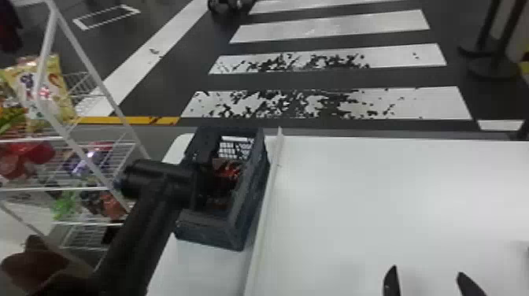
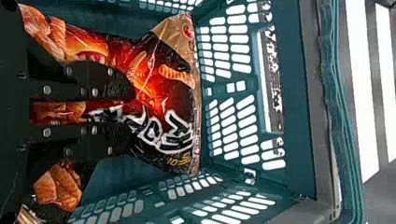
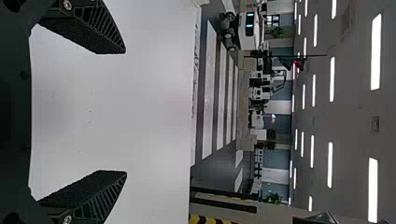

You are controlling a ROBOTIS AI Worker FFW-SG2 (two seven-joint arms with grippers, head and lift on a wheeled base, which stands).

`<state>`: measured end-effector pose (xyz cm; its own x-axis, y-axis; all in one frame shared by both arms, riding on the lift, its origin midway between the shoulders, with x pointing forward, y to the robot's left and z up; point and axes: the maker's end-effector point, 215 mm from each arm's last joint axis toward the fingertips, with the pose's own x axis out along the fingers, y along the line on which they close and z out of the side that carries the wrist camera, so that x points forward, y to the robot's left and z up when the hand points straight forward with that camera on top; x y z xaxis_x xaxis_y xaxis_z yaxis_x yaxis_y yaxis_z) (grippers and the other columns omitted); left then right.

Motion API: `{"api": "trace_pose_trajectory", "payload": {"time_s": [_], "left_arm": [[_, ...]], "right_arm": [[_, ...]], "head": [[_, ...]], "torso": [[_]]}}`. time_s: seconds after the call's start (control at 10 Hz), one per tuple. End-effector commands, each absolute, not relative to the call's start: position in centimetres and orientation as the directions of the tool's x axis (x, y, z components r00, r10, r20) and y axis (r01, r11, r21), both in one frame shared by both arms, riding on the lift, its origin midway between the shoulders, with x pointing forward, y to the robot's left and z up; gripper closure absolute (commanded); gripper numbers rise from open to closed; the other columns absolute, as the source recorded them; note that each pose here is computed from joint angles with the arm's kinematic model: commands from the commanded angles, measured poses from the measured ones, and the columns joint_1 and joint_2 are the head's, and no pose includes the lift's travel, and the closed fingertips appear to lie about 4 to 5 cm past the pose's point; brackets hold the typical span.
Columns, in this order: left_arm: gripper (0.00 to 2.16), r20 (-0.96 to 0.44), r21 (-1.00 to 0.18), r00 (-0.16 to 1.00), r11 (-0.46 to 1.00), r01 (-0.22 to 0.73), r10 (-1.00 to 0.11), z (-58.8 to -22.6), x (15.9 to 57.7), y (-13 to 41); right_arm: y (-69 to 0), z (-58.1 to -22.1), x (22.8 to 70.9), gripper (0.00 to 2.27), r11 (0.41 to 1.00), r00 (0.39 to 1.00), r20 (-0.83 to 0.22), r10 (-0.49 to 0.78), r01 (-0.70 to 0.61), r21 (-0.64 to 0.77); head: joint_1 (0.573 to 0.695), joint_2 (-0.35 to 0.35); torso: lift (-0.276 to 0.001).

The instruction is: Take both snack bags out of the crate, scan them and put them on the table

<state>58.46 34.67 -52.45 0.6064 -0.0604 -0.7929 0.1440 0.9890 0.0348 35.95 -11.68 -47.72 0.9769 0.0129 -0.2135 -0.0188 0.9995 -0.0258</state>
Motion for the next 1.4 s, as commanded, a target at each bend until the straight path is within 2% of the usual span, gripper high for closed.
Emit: {"api": "trace_pose_trajectory", "payload": {"time_s": [0.0,0.4,1.3], "left_arm": [[2.14,-0.81,0.018,0.583,0.993,0.114,-0.052,-51.1,57.4,35.4],[2.14,-0.819,0.006,0.573,0.998,0.063,-0.031,-48.4,55.8,37.2],[2.14,-0.79,-0.013,0.612,0.999,0.032,-0.03,-41.7,54.0,37.1]], "right_arm": [[-11.7,-47.7,36.0,0.07,0.999,0.977,-0.212,0.013,-0.019,-0.026],[-11.5,-48.0,36.3,0.07,0.999,0.975,-0.22,0.016,-0.023,-0.031],[-11.4,-48.5,36.3,0.07,0.999,0.973,-0.228,0.021,-0.027,-0.025]], "head": [[0.695,0.264],[0.695,0.29],[0.695,0.307]], "torso": [[-0.092],[-0.092],[-0.092]]}}
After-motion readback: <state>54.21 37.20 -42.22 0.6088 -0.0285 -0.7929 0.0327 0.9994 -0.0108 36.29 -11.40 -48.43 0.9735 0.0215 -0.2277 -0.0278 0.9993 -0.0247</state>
